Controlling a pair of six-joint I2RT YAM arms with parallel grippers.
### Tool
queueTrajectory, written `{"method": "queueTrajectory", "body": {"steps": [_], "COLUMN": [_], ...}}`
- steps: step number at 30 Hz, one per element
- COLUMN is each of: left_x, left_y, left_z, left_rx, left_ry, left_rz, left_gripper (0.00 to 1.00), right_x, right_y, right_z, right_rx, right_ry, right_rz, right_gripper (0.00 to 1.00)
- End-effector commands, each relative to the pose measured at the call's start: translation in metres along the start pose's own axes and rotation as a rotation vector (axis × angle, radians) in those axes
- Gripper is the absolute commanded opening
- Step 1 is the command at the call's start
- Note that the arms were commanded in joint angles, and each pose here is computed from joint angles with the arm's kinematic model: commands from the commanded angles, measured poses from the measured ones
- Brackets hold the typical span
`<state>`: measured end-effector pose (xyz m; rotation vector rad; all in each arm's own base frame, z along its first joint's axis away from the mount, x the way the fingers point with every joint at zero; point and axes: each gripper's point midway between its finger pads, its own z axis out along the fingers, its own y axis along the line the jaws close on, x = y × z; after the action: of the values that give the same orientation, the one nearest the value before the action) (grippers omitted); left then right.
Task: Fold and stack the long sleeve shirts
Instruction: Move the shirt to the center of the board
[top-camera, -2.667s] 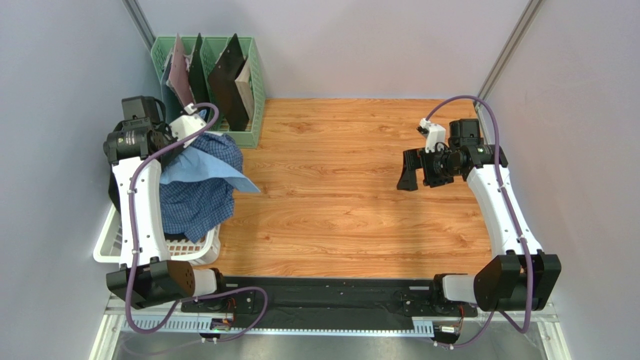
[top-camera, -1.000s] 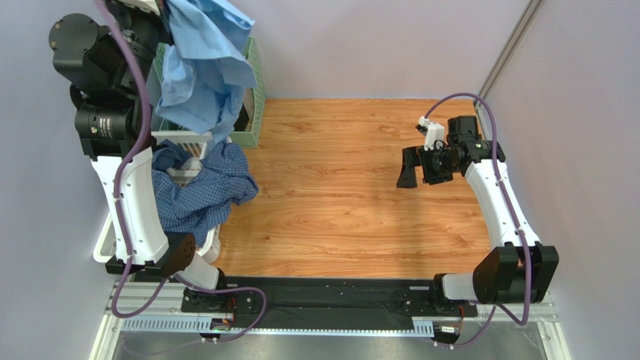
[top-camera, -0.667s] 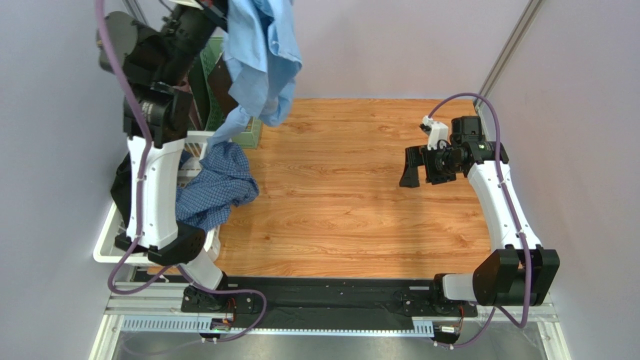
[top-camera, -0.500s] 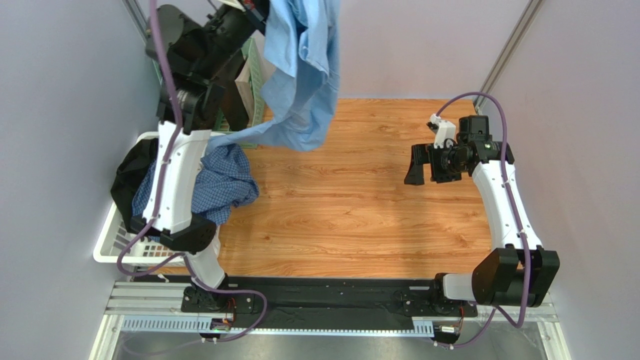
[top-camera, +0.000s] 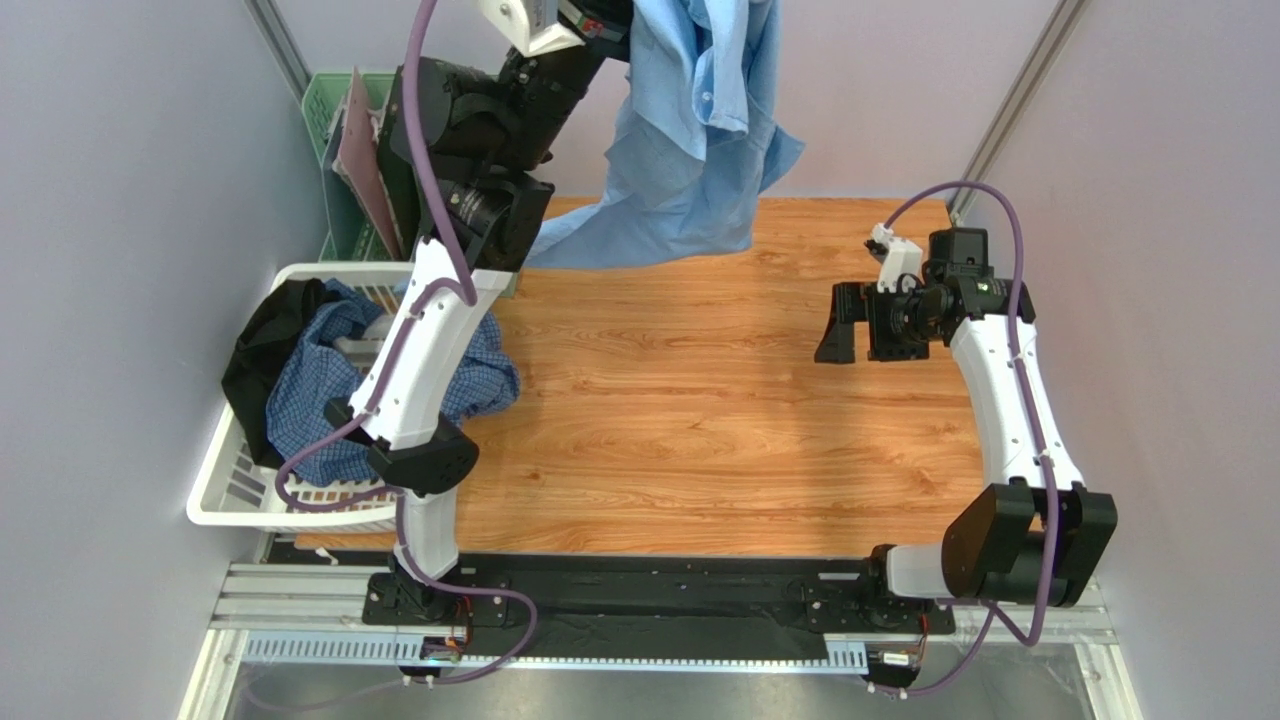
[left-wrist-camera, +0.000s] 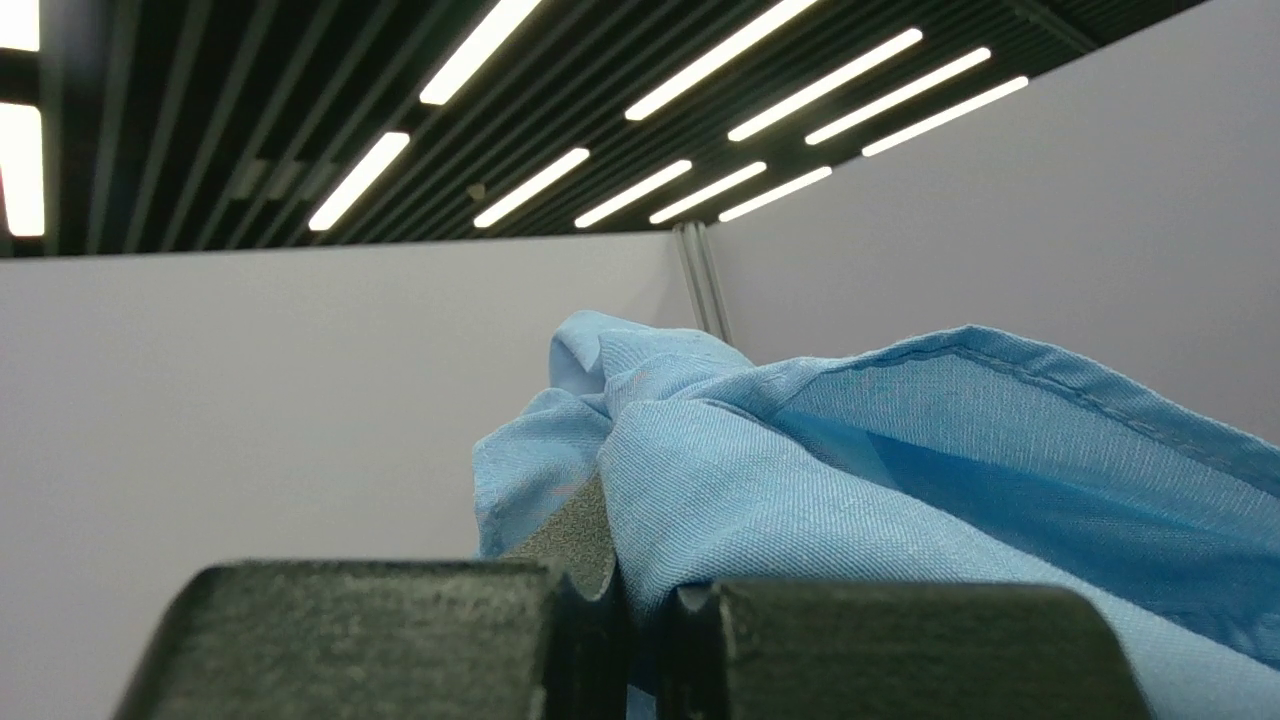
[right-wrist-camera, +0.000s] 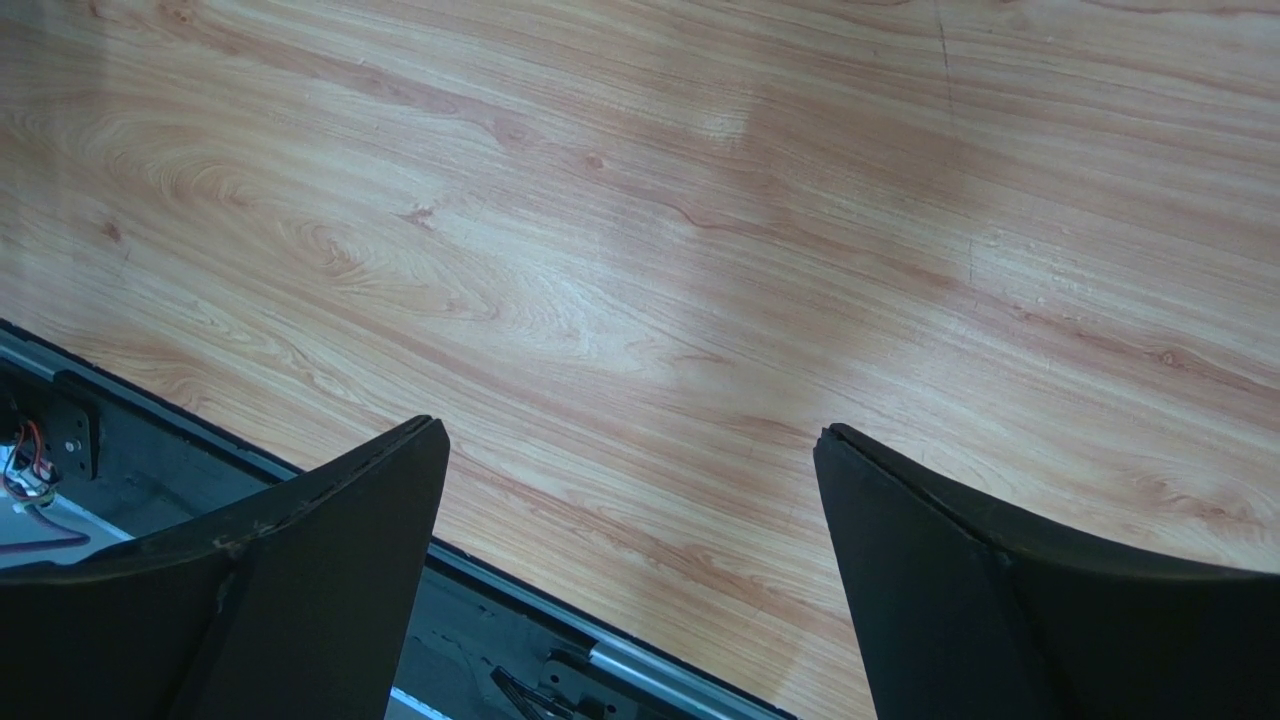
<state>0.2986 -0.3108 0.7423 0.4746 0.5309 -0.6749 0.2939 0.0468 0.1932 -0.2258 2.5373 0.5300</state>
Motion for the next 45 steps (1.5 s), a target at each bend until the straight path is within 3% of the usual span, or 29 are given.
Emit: {"method": "queueTrajectory", "body": {"steps": [1, 5, 6, 10, 13, 16, 19, 20, 22, 23, 26, 27, 29, 31, 32, 33, 34, 35, 36, 37, 38, 39, 43, 45], "left_x": [-0.05, -0.021, -0.018, -0.023, -0.021, -0.011, 0.007, 0.013, 0.037, 0.047, 0.097, 0.13, 0.163, 0.223, 0.24, 0.276, 0.29, 0.31, 0.311, 0.31, 0.306, 0.303, 0.308, 0.319], "left_y": [0.004, 0.003, 0.004, 0.014, 0.014, 0.015, 0.017, 0.018, 0.017, 0.016, 0.009, -0.003, -0.023, -0.061, -0.08, -0.103, -0.118, -0.127, -0.134, -0.131, -0.127, -0.12, -0.049, -0.032], "left_z": [0.003, 0.007, 0.008, 0.009, 0.007, 0.003, -0.002, -0.005, -0.016, -0.02, -0.047, -0.068, -0.097, -0.165, -0.192, -0.254, -0.288, -0.323, -0.368, -0.383, -0.401, -0.407, -0.448, -0.473], "left_rx": [-0.032, -0.042, -0.051, -0.096, -0.095, -0.1, -0.103, -0.1, -0.095, -0.091, -0.077, -0.04, 0.049, 0.213, 0.302, 0.401, 0.483, 0.524, 0.587, 0.609, 0.6, 0.565, 0.361, 0.289], "left_ry": [-0.169, -0.138, -0.14, -0.165, -0.143, -0.1, -0.02, 0.003, 0.083, 0.117, 0.281, 0.393, 0.507, 0.746, 0.832, 1.031, 1.128, 1.258, 1.426, 1.473, 1.511, 1.513, 1.631, 1.73], "left_rz": [0.103, 0.071, 0.073, 0.104, 0.113, 0.135, 0.131, 0.129, 0.128, 0.14, 0.117, 0.094, 0.071, 0.022, -0.012, -0.061, -0.093, -0.115, -0.165, -0.221, -0.283, -0.34, -0.327, -0.331], "left_gripper": [0.0, 0.0, 0.0, 0.0, 0.0, 0.0, 0.0, 0.0, 0.0, 0.0, 0.0, 0.0, 0.0, 0.0, 0.0, 0.0, 0.06, 0.15, 0.26, 0.73, 0.91, 0.99, 0.99, 0.99], "right_x": [-0.026, -0.064, -0.084, -0.096, -0.106, -0.122, -0.14, -0.143, -0.148, -0.149, -0.153, -0.15, -0.143, -0.131, -0.114, -0.106, -0.088, -0.08, -0.07, -0.054, -0.047, -0.036, -0.028, -0.026], "right_y": [0.013, 0.051, 0.061, 0.1, 0.159, 0.196, 0.211, 0.213, 0.209, 0.208, 0.183, 0.177, 0.138, 0.107, 0.091, 0.078, 0.069, 0.056, 0.05, 0.047, 0.046, 0.043, 0.046, 0.069], "right_z": [-0.02, -0.06, -0.067, -0.044, -0.029, -0.041, -0.065, -0.074, -0.089, -0.102, -0.112, -0.115, -0.098, -0.084, -0.069, -0.06, -0.049, -0.04, -0.033, -0.025, -0.022, -0.014, 0.002, 0.014], "right_rx": [-0.036, -0.142, -0.185, -0.467, -0.643, -0.74, -0.788, -0.787, -0.769, -0.75, -0.677, -0.659, -0.553, -0.468, -0.406, -0.35, -0.313, -0.258, -0.241, -0.242, -0.241, -0.244, -0.198, -0.219], "right_ry": [-0.108, -0.361, -0.489, -0.447, -0.435, -0.433, -0.466, -0.488, -0.534, -0.571, -0.63, -0.642, -0.63, -0.598, -0.524, -0.497, -0.419, -0.38, -0.341, -0.274, -0.251, -0.222, -0.168, -0.13], "right_rz": [-0.041, -0.129, -0.179, -0.032, -0.16, -0.247, -0.27, -0.292, -0.317, -0.324, -0.291, -0.285, -0.225, -0.193, -0.144, -0.184, -0.17, -0.153, -0.158, -0.131, -0.127, -0.122, -0.202, -0.291], "right_gripper": [1.0, 1.0, 1.0, 1.0, 1.0, 0.99, 0.62, 0.39, 0.09, 0.0, 0.0, 0.0, 0.0, 0.0, 0.04, 0.12, 0.25, 0.56, 0.69, 0.88, 0.89, 0.9, 0.91, 0.91]}}
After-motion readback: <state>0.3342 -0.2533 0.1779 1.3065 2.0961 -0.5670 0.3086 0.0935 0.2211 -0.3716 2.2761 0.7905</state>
